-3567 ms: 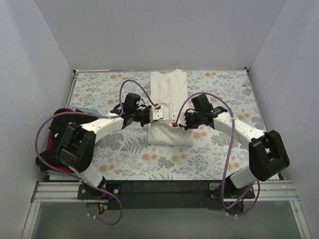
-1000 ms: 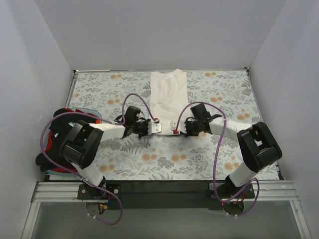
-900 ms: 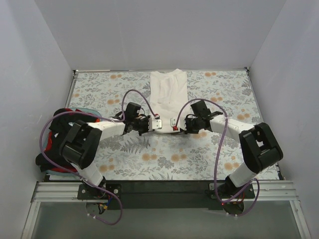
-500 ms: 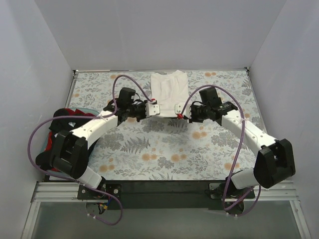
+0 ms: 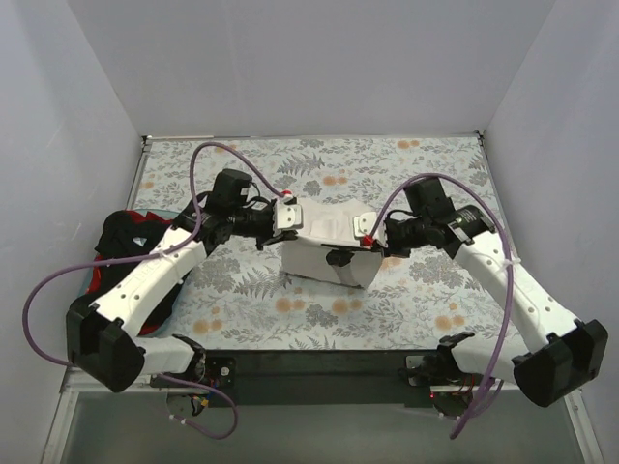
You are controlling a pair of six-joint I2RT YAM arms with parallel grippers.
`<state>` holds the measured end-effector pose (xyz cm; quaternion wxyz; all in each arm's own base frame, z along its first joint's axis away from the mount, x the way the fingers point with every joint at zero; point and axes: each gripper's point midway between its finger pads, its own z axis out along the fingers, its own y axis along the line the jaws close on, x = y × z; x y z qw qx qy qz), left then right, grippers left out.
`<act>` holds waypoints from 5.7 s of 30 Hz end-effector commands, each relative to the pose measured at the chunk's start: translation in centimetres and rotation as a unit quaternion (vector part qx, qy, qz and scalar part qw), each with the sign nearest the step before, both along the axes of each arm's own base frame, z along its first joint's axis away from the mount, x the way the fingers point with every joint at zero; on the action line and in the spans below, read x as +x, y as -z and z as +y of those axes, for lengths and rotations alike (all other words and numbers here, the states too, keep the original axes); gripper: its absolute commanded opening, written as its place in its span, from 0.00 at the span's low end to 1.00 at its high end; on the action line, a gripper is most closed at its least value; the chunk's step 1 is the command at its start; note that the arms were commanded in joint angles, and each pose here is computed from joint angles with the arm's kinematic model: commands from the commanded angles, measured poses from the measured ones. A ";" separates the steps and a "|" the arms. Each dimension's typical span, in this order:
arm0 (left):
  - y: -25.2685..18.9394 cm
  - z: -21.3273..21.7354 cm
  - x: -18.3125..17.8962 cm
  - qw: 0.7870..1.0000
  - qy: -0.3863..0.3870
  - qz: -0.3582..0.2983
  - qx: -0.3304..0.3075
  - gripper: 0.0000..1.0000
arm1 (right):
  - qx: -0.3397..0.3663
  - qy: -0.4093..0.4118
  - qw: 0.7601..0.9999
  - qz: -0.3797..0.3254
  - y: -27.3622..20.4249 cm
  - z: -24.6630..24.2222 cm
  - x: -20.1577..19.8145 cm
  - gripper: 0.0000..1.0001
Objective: Fold and stack the t-shirts
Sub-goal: Fold the tshirt
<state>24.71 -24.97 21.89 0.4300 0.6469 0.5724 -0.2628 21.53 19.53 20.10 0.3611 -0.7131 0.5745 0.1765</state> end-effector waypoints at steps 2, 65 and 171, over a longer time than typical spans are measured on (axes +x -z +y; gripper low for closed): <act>0.2 0.3 4.7 0.998 -0.057 0.019 -0.004 0.00 | -0.022 0.006 0.999 0.032 1.1 -0.5 3.0 0.01; 15.8 -9.6 9.2 0.993 0.010 0.115 0.014 0.37 | 0.191 0.181 0.842 0.471 8.1 5.0 14.8 0.12; 8.0 -9.3 9.4 0.940 0.035 -0.327 -0.090 0.21 | 0.116 0.215 0.879 0.410 10.7 6.8 16.9 0.87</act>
